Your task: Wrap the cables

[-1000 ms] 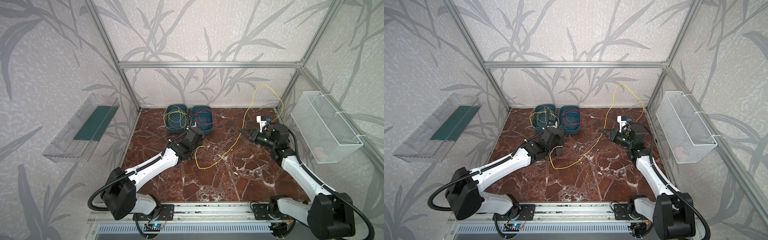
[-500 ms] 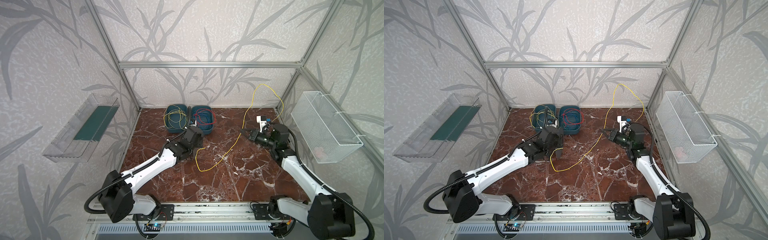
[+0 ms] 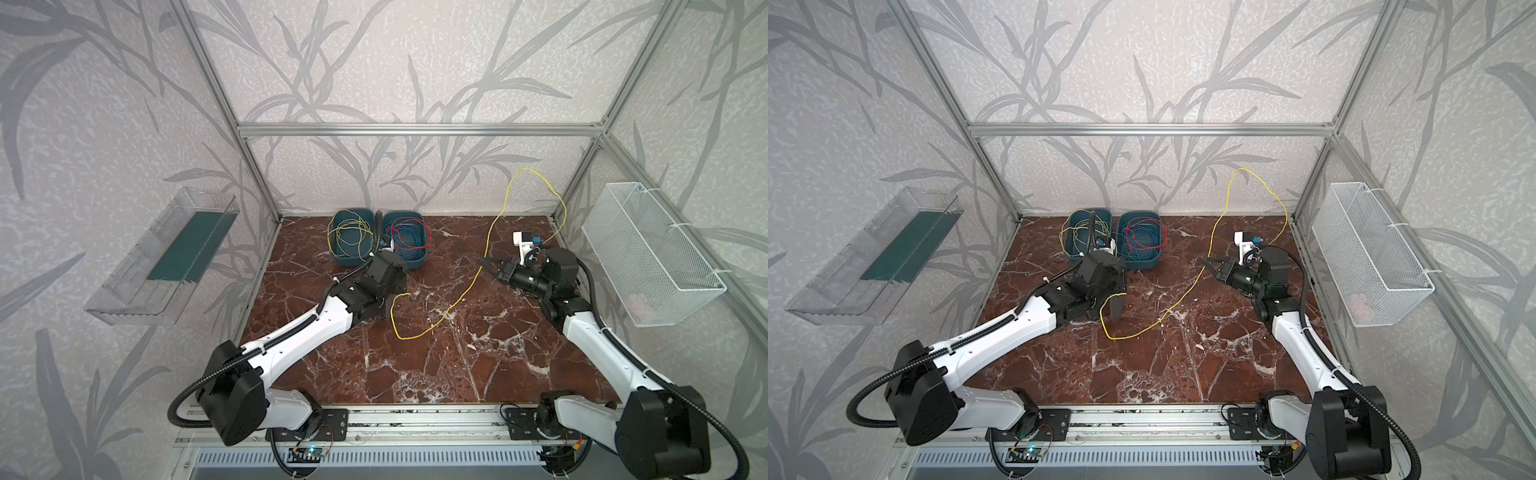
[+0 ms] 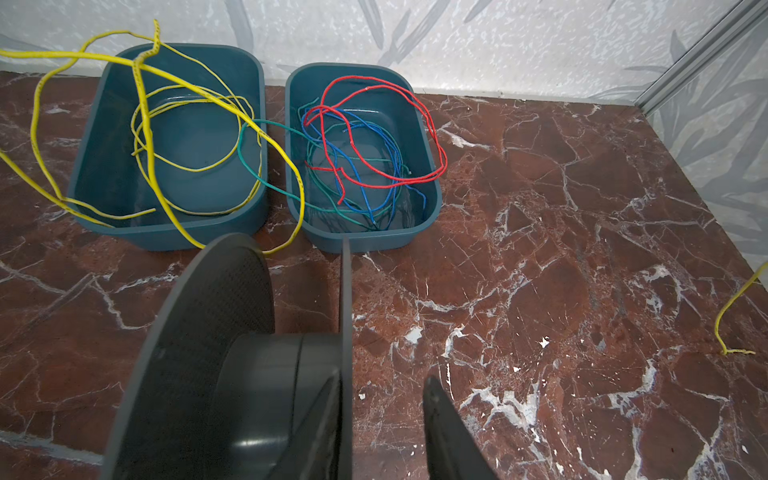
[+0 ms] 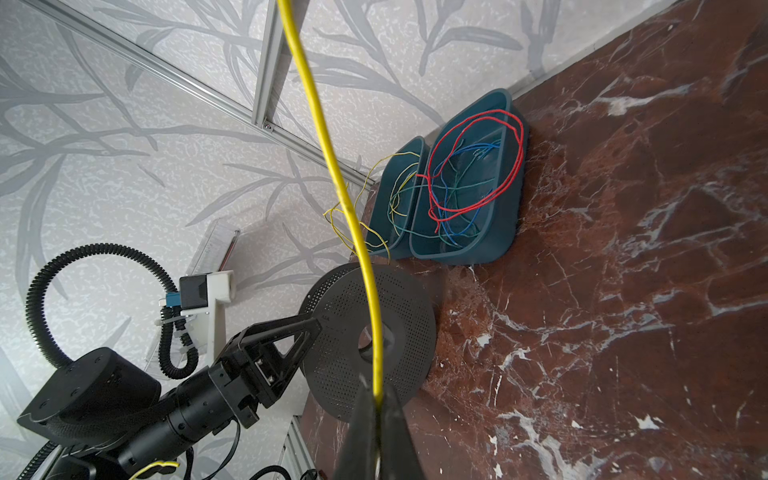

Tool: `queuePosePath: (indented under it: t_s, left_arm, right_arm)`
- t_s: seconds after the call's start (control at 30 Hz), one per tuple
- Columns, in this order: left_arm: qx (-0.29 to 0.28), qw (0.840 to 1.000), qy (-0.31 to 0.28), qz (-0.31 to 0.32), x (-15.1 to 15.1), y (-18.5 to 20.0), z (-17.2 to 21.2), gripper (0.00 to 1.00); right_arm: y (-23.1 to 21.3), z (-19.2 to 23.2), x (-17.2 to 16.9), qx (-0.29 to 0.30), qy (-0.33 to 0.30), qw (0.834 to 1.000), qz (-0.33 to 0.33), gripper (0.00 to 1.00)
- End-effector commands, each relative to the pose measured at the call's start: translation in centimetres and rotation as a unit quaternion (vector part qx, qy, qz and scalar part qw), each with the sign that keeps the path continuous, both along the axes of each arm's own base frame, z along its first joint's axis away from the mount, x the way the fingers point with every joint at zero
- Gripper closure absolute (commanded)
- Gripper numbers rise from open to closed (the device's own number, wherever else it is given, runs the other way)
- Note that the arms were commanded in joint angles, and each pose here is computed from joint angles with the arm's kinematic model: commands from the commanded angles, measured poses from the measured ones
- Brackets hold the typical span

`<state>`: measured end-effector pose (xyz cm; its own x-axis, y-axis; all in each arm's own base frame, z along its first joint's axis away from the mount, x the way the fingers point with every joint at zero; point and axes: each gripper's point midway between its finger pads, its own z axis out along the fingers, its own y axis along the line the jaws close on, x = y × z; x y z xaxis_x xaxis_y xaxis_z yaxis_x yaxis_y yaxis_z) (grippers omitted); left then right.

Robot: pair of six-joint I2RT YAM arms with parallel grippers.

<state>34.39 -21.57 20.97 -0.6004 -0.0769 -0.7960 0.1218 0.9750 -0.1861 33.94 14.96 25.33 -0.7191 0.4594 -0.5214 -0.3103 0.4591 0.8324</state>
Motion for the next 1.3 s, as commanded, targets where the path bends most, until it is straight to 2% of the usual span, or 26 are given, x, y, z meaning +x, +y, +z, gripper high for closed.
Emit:
queuePosePath:
  t_s: [0.0,0.47,0.57,0.8,1.27]
  left_arm:
    - [0.0,1.0,-0.008,0.006,-0.3,0.5,0.9,0.65]
    - [0.013,1.0,-0.016,-0.001,-0.2,0.5,2.0,0.58]
    - [0.012,1.0,-0.018,-0.003,-0.1,0.5,2.1,0.52]
    - [0.009,1.0,-0.02,-0.012,0.0,0.1,2.5,0.51]
    - [0.03,0.997,-0.052,-0.038,0.5,0.0,7.3,0.41]
  right_arm:
    - [0.0,0.8,-0.5,-0.001,-0.017,1.0,0.004,1.0]
    - [0.0,0.9,-0.5,0.001,-0.017,1.0,0.006,1.0]
    - [0.1,0.9,-0.5,0.001,-0.016,1.0,0.007,1.0]
    - [0.1,0.8,-0.4,0.002,-0.016,1.0,0.008,1.0]
    - [0.1,0.8,-0.3,0.001,-0.016,1.0,0.008,1.0]
